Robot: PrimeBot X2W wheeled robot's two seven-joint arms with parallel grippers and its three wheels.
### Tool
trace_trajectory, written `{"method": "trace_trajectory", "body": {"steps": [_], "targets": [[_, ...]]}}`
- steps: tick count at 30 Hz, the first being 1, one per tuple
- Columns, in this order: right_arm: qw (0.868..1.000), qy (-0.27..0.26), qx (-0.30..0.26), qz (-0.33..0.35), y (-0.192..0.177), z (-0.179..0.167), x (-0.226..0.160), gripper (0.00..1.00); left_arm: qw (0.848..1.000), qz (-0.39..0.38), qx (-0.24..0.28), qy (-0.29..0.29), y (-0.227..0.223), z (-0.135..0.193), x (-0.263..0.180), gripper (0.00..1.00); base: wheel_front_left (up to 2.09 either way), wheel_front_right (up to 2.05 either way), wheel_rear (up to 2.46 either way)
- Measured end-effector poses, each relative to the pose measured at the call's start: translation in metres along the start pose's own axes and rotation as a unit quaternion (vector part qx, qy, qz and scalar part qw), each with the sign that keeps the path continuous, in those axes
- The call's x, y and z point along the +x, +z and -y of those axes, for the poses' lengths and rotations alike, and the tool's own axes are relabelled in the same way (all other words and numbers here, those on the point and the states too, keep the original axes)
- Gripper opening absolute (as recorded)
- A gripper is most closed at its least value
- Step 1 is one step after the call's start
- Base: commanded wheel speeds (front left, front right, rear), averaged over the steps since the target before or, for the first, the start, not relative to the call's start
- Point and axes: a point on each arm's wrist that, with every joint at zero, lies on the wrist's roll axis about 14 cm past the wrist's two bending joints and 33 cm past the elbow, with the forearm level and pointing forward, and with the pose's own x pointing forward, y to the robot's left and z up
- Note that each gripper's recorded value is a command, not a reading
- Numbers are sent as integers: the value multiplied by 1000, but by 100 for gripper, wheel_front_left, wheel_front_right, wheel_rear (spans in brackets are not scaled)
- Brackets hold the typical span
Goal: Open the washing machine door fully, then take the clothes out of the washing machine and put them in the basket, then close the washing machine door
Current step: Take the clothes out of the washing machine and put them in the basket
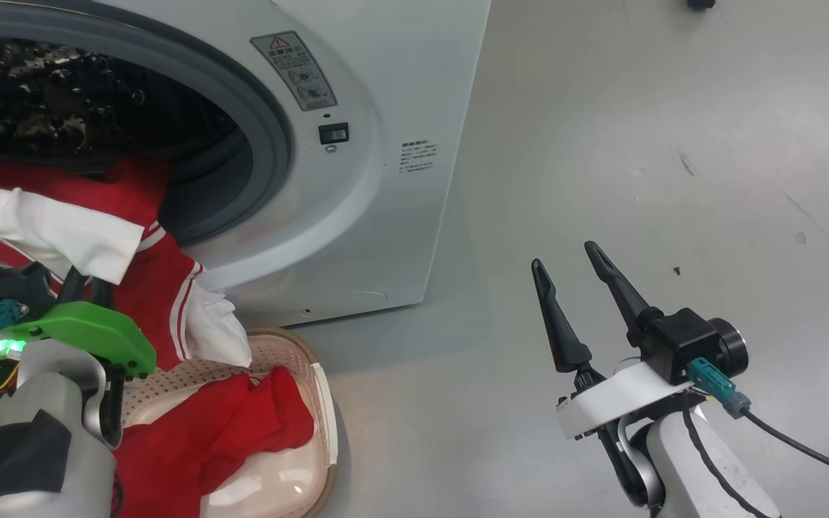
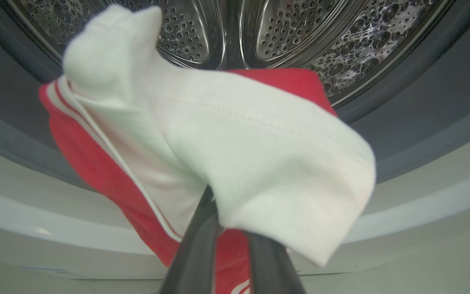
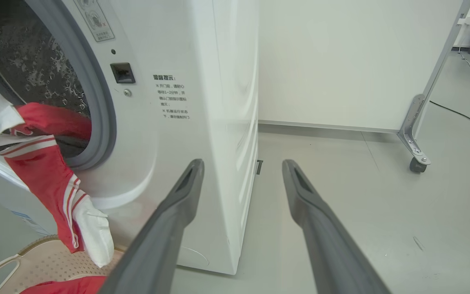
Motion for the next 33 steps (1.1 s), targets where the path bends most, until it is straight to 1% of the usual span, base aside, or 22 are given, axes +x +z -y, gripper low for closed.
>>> {"method": "trace_trajectory", "body": {"steps": [5,9,12,19,24,33], "targets": [[1000,13,3,4,2,-8,-2,100,1000,20,5,2,13,-5,-12,0,0,0,0],[1000,20,5,3,2,-13,-5,100,1000,14,21,-6,9,-4,-24,0,0,0,0],[1000,28,4,6,4,-18,-6,100,999,-10,32,-11,-4,-4,-34,0,0,0,0],[999,43,6,5,3,-26,-7,100,995,-90,37,-7,-45,-12,-56,0,0,0,0],[999,49,8,-1,-1,-29,-7,100,991,-125,38,-12,-61,-11,-58,0,0,0,0],[999,42,9,-13,-10,-23,-5,100,981,-189,42,-21,-91,-8,-57,0,0,0,0]]}}
